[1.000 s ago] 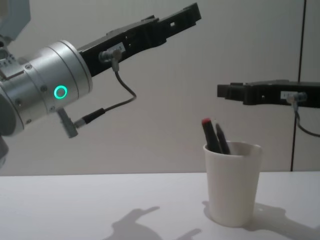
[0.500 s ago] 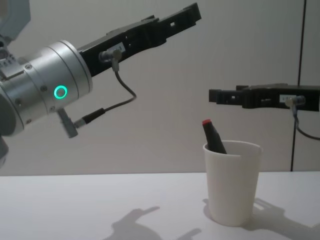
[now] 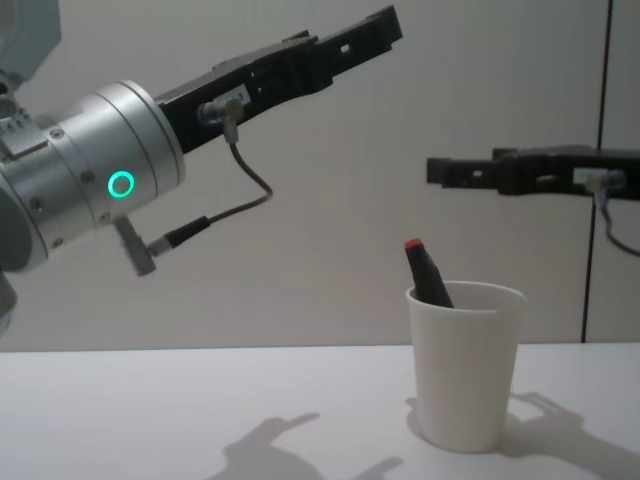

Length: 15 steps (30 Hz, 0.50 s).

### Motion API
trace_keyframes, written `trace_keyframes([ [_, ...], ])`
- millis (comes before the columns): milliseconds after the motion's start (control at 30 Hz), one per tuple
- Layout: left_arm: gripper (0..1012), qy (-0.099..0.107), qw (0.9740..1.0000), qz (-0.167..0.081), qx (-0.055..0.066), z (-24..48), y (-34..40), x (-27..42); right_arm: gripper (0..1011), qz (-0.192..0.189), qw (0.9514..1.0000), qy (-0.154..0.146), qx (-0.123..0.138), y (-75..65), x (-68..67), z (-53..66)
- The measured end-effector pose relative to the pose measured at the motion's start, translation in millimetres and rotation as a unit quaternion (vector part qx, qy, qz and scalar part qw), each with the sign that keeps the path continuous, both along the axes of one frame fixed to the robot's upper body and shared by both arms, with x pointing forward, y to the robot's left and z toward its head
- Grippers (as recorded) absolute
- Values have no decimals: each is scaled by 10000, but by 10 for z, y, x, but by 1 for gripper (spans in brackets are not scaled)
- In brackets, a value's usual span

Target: Place the pen into the pen holder.

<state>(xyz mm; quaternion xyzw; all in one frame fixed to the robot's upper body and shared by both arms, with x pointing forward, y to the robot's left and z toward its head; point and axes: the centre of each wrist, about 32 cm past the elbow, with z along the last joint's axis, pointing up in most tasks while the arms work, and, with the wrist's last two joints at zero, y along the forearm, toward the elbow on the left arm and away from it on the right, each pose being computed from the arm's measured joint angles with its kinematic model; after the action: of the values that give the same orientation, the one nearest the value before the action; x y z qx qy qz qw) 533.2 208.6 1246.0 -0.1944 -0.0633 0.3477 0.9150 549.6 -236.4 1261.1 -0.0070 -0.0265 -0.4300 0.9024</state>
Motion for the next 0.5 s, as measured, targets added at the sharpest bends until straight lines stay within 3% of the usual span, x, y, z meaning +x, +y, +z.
trace_keyframes([
  [500, 1001, 0, 10000, 0, 0, 0, 0, 0, 1002, -790, 9966, -227, -106, -226, -52, 103],
])
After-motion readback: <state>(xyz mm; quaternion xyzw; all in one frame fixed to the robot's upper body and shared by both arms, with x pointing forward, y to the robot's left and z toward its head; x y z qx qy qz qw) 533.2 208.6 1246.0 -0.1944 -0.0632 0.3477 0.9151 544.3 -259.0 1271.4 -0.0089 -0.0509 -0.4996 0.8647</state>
